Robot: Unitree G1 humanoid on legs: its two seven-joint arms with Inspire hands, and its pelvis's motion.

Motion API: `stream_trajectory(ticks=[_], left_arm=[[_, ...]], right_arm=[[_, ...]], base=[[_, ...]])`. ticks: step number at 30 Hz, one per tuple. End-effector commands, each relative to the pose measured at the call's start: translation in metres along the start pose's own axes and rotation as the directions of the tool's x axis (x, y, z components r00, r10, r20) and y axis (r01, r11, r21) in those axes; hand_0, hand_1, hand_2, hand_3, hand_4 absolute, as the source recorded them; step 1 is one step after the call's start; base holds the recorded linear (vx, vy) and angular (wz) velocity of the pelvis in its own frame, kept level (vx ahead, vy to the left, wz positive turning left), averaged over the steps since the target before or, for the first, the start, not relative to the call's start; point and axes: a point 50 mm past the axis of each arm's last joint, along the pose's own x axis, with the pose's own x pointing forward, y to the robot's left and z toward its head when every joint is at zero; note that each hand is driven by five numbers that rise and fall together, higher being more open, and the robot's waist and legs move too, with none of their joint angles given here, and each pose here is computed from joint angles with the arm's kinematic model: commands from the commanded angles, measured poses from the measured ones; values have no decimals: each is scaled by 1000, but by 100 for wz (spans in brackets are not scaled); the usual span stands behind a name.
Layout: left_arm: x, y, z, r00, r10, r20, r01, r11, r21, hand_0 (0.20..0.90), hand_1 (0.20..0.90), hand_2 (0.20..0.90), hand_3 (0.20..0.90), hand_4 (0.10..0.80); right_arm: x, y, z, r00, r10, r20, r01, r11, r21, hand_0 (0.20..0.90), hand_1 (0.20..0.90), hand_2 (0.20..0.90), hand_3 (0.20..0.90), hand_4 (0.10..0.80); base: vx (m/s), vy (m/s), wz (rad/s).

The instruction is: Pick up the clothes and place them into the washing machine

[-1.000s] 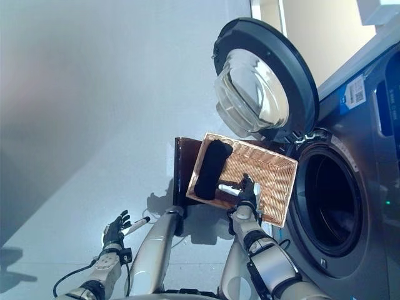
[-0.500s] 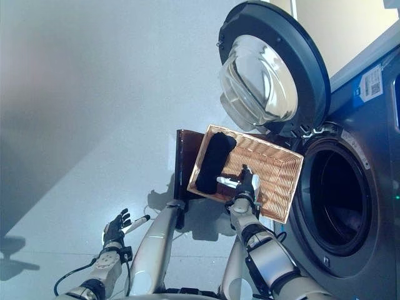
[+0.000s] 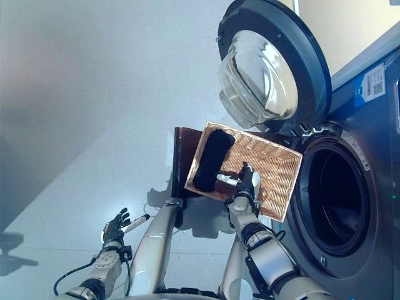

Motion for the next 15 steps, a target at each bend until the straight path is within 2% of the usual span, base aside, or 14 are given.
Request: stream_trajectory(ticks=[1, 8, 15], left_arm=[[-1, 28, 3, 995, 86, 56, -85, 996, -7, 900, 900, 900, 900, 800], [-1, 25, 3, 995, 86, 52, -86, 996, -1, 900, 900, 900, 900, 800], [-1, 25, -4, 995, 98, 23, -98, 995, 28, 900, 900, 900, 900, 800]], right_arm=[[-4, 33, 62, 961, 135, 242, -144, 989, 19, 900, 900, 900, 900, 800], [-6, 35, 59, 959, 149, 242, -149, 989, -17, 900, 900, 900, 900, 800], [-3, 23, 33, 977, 121, 178, -107, 991, -85, 900, 900, 900, 900, 800]], base=[[0, 0, 0], [-29, 7, 0], [65, 1, 1]])
